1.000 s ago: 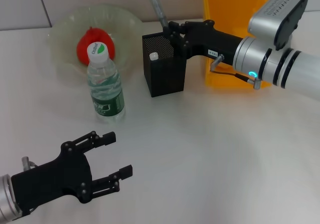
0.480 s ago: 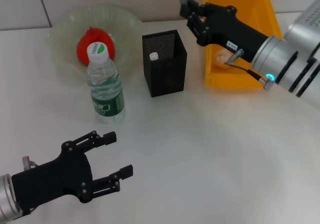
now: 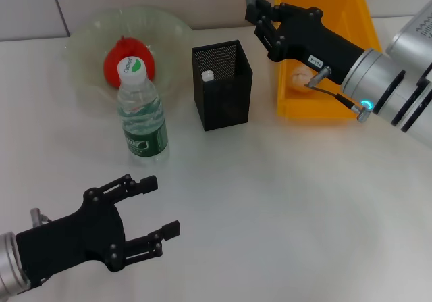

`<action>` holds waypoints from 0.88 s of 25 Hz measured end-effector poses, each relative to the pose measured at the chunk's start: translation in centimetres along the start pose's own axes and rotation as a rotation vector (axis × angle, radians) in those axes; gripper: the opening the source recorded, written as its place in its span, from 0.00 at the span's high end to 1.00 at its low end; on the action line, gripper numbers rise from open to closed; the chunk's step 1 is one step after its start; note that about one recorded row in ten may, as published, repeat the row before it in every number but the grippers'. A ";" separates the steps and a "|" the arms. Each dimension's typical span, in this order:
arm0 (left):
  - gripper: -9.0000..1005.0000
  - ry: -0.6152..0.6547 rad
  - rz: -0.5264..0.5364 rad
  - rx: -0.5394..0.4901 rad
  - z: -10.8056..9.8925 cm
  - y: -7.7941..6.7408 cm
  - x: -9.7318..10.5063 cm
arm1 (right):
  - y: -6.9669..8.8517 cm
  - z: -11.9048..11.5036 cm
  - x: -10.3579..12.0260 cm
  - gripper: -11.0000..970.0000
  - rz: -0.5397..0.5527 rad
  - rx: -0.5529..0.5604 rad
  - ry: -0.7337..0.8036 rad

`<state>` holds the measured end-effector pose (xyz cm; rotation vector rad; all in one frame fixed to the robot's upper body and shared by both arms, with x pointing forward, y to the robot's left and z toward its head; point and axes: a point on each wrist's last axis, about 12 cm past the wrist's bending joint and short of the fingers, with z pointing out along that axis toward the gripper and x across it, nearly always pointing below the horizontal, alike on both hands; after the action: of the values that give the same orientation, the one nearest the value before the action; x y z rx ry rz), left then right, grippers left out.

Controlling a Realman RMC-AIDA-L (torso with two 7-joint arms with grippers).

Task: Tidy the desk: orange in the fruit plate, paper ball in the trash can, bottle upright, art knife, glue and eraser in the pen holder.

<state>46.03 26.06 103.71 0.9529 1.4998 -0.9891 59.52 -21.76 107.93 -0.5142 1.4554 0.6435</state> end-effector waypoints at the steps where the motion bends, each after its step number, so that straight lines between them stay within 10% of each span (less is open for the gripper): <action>1: 0.20 0.000 0.000 0.000 0.0 0.0 0.0 | 0.0 0.0 0.0 0.85 0.000 -0.001 0.000; 22: 0.20 -0.002 0.000 0.004 0.1 -0.1 0.0 | 0.3 0.4 0.5 0.85 -0.020 -0.009 0.035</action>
<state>45.99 25.94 103.70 0.9539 1.4965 -0.9934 59.58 -21.24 107.50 -0.5489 1.4793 0.6288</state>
